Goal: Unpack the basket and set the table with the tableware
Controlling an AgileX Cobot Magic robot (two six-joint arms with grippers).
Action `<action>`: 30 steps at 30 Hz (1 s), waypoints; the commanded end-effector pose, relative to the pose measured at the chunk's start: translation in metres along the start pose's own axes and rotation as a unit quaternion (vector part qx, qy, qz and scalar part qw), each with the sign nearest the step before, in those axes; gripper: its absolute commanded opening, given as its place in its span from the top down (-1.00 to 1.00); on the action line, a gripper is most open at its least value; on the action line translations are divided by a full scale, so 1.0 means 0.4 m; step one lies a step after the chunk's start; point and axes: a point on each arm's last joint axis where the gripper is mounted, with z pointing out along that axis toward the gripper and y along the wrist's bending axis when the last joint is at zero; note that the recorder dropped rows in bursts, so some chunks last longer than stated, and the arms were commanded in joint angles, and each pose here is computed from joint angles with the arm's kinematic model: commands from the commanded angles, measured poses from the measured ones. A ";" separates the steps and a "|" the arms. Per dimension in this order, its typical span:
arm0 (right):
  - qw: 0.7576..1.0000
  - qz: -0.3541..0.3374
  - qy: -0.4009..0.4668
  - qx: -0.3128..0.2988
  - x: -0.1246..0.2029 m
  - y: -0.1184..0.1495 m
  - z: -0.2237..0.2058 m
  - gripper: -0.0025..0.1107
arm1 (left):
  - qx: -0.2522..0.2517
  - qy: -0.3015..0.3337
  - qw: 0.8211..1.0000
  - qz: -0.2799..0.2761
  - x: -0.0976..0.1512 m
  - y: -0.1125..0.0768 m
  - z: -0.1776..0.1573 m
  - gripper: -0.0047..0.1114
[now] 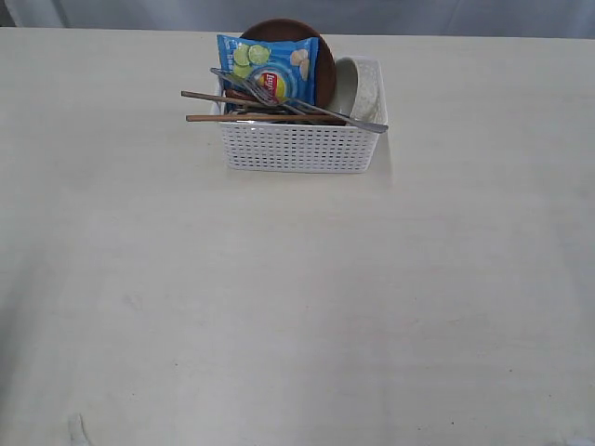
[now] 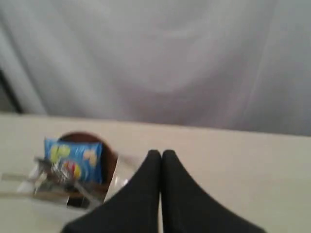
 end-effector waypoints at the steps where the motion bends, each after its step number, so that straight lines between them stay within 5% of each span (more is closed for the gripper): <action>1: 0.972 -0.093 0.206 -0.070 0.011 0.099 0.192 0.95 | 0.002 0.000 1.000 0.001 0.002 -0.001 0.000 0.92; 5: 0.936 -0.122 0.317 -0.097 0.020 0.180 0.334 0.95 | 0.002 0.000 1.000 0.001 0.002 -0.001 0.000 0.92; 13: 0.922 -0.084 0.353 -0.135 0.034 0.243 0.484 0.95 | 0.002 0.000 1.000 0.001 0.002 -0.001 0.000 0.92; 25: 0.888 -0.246 0.306 -0.239 0.044 0.288 0.605 0.94 | 0.002 0.000 1.000 0.001 0.002 -0.001 0.000 0.92; 30: 0.880 -0.259 0.312 -0.246 0.062 0.303 0.680 0.62 | 0.002 0.000 1.000 0.001 0.002 -0.001 0.000 0.92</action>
